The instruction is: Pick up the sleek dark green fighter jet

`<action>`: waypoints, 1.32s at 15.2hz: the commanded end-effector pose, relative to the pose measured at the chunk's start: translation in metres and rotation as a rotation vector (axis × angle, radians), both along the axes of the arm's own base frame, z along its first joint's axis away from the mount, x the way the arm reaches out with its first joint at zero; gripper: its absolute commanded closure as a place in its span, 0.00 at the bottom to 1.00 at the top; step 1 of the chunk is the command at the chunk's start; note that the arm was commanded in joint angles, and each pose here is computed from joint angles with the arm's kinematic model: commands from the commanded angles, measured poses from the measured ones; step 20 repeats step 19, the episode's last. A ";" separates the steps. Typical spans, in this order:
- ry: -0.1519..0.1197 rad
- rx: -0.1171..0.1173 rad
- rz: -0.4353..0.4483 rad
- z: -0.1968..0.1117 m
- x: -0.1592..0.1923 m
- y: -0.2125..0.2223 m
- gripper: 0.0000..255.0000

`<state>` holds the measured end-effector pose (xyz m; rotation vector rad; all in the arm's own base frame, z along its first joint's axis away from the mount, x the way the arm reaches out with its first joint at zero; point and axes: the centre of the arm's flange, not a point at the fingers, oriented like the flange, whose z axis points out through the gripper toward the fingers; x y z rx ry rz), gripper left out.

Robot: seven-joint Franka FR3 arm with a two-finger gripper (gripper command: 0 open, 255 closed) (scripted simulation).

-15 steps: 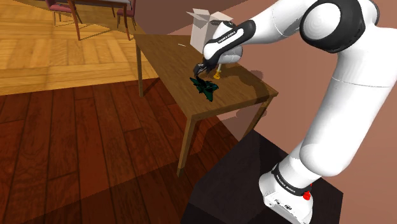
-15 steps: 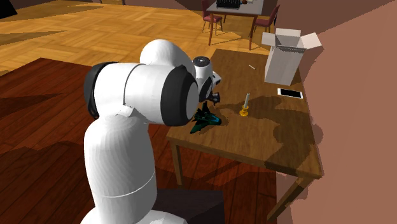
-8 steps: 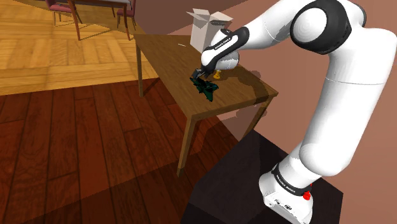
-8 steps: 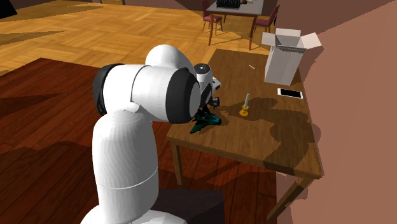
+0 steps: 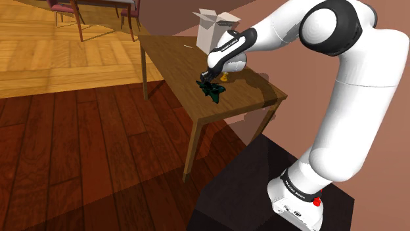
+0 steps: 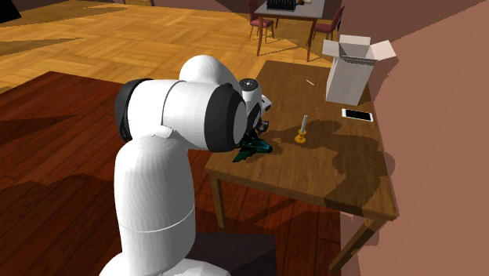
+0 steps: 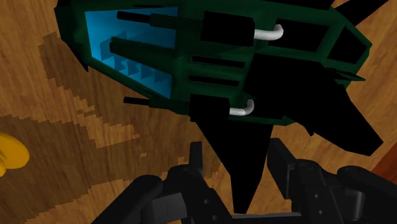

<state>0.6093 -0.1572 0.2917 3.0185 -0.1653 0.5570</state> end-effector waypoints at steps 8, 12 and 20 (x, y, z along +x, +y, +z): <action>0.003 0.000 -0.001 0.031 -0.001 -0.001 1.00; 0.003 0.000 -0.001 0.052 -0.001 -0.001 1.00; 0.003 0.000 -0.001 0.079 -0.001 -0.001 1.00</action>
